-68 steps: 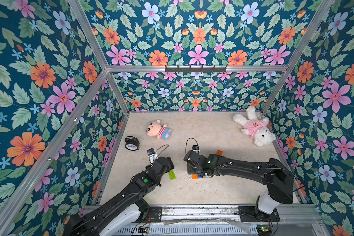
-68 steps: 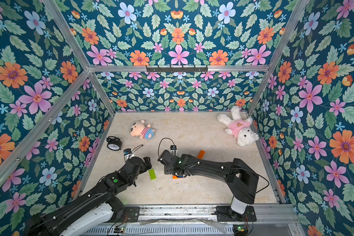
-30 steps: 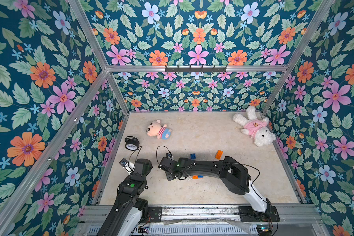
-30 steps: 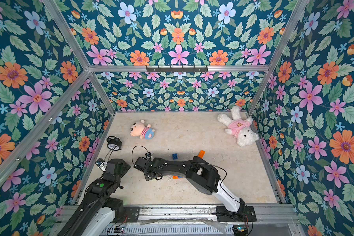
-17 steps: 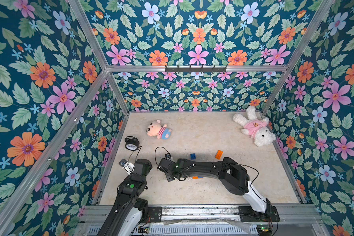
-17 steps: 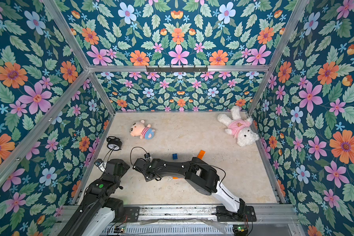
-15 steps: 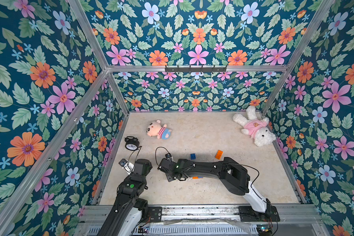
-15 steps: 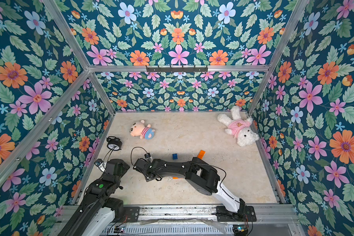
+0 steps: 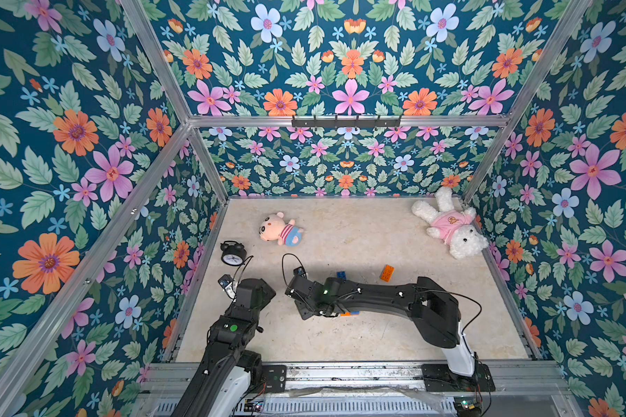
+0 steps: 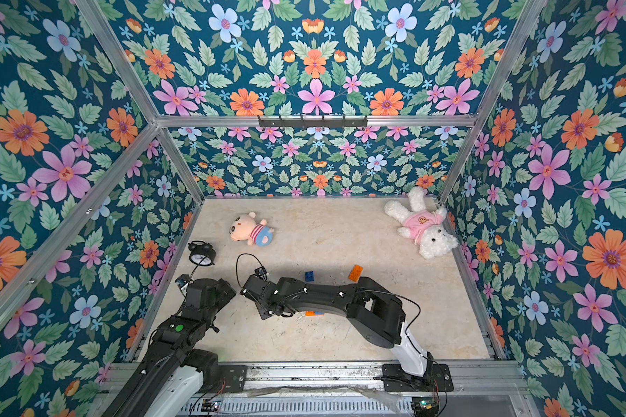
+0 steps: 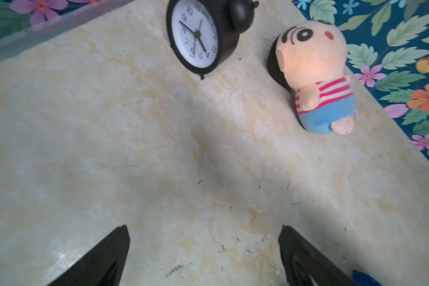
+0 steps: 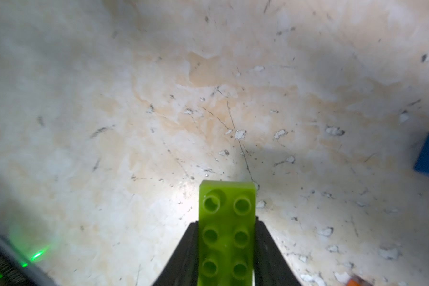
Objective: Assemble the number 5 with lego
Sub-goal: Pick up the lego brick from the center of the board, then assemble the lego brick with the lego brick.
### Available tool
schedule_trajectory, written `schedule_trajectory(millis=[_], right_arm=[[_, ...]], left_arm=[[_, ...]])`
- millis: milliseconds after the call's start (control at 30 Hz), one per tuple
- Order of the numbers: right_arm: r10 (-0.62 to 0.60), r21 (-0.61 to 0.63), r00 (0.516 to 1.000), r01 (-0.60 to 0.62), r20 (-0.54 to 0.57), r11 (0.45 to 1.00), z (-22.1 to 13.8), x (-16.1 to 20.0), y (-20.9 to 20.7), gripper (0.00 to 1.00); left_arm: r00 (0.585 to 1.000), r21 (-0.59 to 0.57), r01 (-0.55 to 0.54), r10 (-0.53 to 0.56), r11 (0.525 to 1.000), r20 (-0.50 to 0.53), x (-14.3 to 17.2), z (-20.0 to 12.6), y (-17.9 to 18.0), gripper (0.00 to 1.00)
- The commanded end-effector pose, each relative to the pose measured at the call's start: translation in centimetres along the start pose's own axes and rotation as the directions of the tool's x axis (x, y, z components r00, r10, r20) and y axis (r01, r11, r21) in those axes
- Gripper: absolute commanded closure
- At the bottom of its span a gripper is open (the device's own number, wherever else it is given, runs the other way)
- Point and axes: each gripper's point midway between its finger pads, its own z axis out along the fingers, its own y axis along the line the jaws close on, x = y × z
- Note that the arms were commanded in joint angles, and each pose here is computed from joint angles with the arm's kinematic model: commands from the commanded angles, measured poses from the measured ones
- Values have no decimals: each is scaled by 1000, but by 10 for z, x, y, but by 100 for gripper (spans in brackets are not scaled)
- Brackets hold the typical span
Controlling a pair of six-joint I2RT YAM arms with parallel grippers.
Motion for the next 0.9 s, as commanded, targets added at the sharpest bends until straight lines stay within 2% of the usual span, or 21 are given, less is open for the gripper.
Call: schedule_trajectory(millis=[0,167,267,467,600,700,800,867], right_arm=[[-51,-68,997,55,65,996,-18,-13,1,74],[-104,-119,983,123,152,985,-51,-20,-27,74],[-137,-154,979,160,151,975,-61,-16,-49,74],[-327,-131,936,343,131,930,-76,9,-70,75],[-445,-115,887,458,125,881,-79,34,-82,76],[-548,-123,828,560,119,820,-81,51,-87,77],[-591,-105,792,608,156,787,-82,56,-99,78],[-653,-144,739,674,167,725,-83,71,-102,78]], left_arm=[[998,146,-42,48,988,-40,1,-4,-31,1],[990,337,-63,101,939,-97,11,-11,-67,1],[982,438,-53,127,898,-141,23,-15,-85,1],[950,555,3,171,832,-262,50,-14,-108,1],[933,585,8,204,811,-297,61,-15,-113,1],[925,606,25,211,795,-315,68,-17,-115,1],[908,624,59,218,779,-358,82,-17,-115,1],[892,630,72,233,773,-388,93,-17,-114,1]])
